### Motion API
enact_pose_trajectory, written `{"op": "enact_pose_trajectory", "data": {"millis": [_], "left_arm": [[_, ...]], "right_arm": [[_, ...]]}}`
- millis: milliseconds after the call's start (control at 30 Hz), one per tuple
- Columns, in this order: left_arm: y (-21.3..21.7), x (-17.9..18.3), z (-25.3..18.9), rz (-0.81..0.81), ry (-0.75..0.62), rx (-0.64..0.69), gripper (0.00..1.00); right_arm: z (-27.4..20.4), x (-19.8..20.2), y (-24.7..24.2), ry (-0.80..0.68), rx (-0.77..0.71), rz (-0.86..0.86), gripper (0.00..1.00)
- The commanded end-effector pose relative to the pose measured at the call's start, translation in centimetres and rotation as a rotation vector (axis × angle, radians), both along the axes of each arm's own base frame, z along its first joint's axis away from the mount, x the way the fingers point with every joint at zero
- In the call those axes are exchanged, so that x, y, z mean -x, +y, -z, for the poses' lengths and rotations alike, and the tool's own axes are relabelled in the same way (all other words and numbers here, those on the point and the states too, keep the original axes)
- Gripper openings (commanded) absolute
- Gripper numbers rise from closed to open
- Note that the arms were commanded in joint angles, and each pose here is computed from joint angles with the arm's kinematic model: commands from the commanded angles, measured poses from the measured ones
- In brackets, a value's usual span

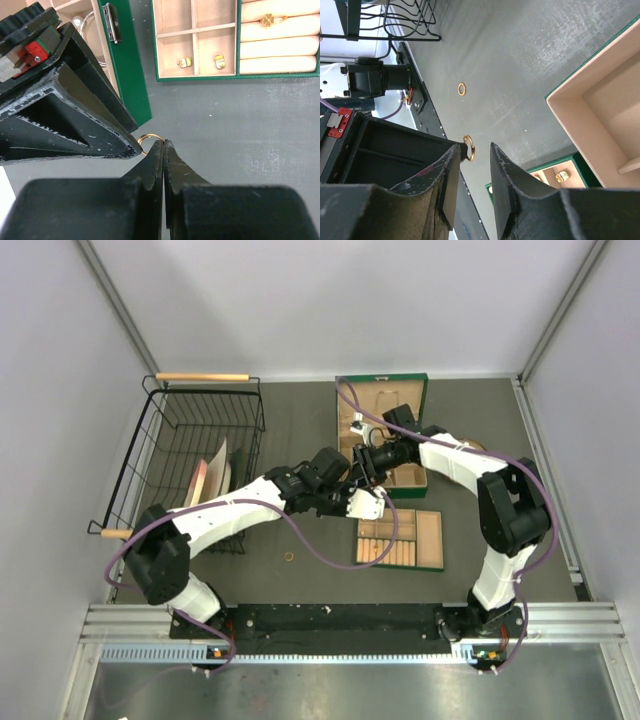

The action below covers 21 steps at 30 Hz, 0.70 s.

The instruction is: Organize the mixed jewelry

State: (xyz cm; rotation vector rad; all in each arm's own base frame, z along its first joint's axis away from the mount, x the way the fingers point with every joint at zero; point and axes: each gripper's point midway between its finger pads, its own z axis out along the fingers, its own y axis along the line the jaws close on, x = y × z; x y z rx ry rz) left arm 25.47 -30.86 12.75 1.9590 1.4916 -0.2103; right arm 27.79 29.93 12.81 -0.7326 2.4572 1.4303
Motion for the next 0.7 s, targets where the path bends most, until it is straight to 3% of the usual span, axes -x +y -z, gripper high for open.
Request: {"op": "enact_pose_trajectory", "data": {"millis": [0, 433, 667], "left_arm": [[-0.65, -0.48, -1.57, 0.011, -0.054, 0.048, 0.0], [-0.5, -0.57, -1.43, 0.006, -0.066, 0.046, 0.0], [-0.29, -0.55, -1.29, 0.004, -0.068, 0.039, 0.0]], "right_arm": [[-1.47, -0.61, 1.46, -0.056, -0.043, -0.035, 0.3], [-1.01, 0.13, 1.7, -0.048, -0.039, -0.057, 0.15], [-1.2, 0.26, 1.65, -0.055, -0.037, -0.063, 0.0]]}}
